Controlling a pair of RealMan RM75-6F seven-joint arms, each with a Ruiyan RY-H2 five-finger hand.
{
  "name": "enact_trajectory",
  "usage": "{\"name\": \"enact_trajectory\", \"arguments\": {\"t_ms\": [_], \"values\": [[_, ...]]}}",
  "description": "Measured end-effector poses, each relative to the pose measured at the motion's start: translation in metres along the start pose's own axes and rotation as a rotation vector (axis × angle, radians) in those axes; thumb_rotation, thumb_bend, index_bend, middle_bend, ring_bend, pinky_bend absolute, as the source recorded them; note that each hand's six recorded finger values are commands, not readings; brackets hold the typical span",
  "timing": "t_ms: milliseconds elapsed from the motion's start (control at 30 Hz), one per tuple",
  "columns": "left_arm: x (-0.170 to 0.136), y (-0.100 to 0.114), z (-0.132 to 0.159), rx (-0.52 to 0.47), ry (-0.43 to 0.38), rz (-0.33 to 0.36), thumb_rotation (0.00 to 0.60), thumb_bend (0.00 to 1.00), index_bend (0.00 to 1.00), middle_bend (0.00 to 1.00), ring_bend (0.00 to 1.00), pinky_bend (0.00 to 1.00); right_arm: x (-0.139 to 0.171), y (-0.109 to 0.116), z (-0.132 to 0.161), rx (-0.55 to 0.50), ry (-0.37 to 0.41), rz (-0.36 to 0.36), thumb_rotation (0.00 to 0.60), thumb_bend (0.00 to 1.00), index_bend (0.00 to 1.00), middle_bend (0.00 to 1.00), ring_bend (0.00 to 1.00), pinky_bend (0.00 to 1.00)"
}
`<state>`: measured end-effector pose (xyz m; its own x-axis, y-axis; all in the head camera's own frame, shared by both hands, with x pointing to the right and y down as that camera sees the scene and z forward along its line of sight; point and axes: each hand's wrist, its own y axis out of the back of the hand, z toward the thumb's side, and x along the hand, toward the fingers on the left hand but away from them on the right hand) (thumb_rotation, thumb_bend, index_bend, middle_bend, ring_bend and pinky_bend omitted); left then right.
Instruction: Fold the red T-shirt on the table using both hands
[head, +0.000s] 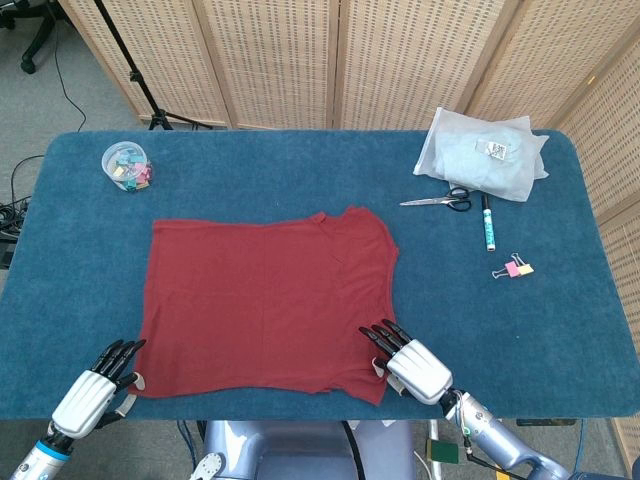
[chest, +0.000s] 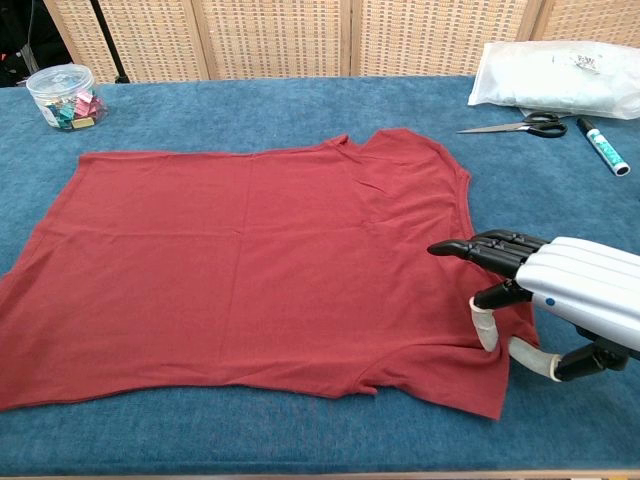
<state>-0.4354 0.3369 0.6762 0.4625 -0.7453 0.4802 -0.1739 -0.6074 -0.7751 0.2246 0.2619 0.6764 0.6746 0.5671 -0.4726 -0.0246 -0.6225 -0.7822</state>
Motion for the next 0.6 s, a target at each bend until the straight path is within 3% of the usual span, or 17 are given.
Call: {"name": "enact_trajectory", "arguments": {"t_ms": [267, 600], "values": [[0.0011, 0.0018, 0.0015, -0.013, -0.002, 0.011, 0.6, 0.52, 0.7, 0.0, 0.0, 0.0, 0.0014, 0.0004, 0.0005, -0.008, 0.008, 0.001, 0.6, 0.75, 0.6, 0.01, 0.0, 0.0], [0.0005, 0.007, 0.0044, -0.016, -0.014, 0.031, 0.6, 0.54, 0.76, 0.0, 0.0, 0.0, 0.0054, 0.0013, 0.0001, -0.032, 0.027, 0.001, 0.6, 0.75, 0.63, 0.02, 0.0, 0.0]]}}
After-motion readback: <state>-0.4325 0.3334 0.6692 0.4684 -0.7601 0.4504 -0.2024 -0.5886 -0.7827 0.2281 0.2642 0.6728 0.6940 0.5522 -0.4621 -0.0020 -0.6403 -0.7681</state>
